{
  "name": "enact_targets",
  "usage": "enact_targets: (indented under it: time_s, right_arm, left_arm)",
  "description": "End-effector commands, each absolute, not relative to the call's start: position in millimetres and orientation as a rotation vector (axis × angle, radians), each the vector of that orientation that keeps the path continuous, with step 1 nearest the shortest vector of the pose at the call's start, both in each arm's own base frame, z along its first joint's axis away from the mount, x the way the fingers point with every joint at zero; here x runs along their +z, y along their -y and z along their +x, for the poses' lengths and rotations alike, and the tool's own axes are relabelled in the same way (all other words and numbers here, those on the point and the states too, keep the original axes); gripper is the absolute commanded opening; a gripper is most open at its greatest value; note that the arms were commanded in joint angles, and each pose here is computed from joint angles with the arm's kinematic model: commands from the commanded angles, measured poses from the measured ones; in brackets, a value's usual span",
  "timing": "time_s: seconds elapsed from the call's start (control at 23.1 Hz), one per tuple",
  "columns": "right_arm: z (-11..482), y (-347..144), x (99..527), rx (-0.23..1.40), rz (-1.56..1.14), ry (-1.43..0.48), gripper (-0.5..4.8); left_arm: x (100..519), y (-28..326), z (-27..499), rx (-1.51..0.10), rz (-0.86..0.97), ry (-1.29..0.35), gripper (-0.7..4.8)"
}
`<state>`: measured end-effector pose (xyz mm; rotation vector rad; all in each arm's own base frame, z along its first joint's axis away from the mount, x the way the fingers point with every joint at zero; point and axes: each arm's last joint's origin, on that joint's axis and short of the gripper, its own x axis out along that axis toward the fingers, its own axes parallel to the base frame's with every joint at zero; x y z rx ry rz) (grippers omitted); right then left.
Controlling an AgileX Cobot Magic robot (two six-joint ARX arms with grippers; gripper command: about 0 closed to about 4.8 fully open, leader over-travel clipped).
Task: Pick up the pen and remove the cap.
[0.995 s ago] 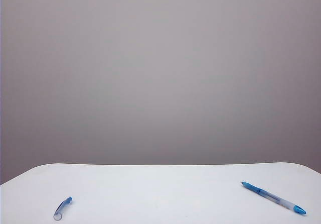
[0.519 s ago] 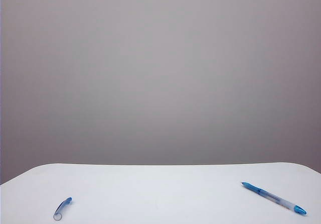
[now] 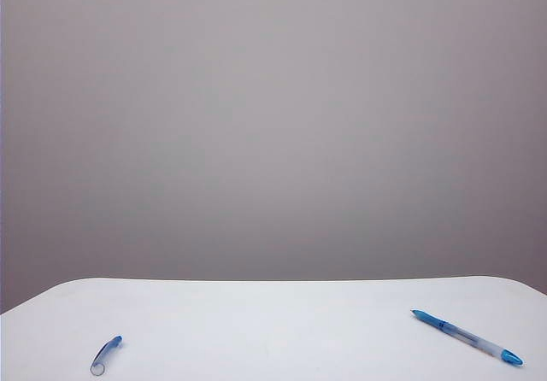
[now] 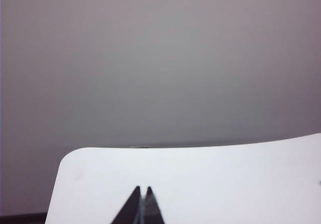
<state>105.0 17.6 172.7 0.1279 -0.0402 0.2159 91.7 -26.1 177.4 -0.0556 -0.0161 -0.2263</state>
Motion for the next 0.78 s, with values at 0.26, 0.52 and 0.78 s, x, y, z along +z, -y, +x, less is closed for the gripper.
enact_targets:
  time_s: [0.26, 0.52, 0.78]
  right_arm:
    - [106, -2, 165, 0.202, 0.139, -0.02, -0.01]
    - [106, -4, 158, 0.143, 0.117, -0.087, -0.02]
    - [106, -8, 155, 0.104, 0.096, -0.116, -0.01]
  left_arm:
    - [160, 24, 95, -0.132, 0.007, -0.05, -0.06]
    - [157, 24, 94, -0.145, -0.015, -0.088, -0.06]
    - [153, 23, 94, -0.114, 0.019, -0.119, -0.06]
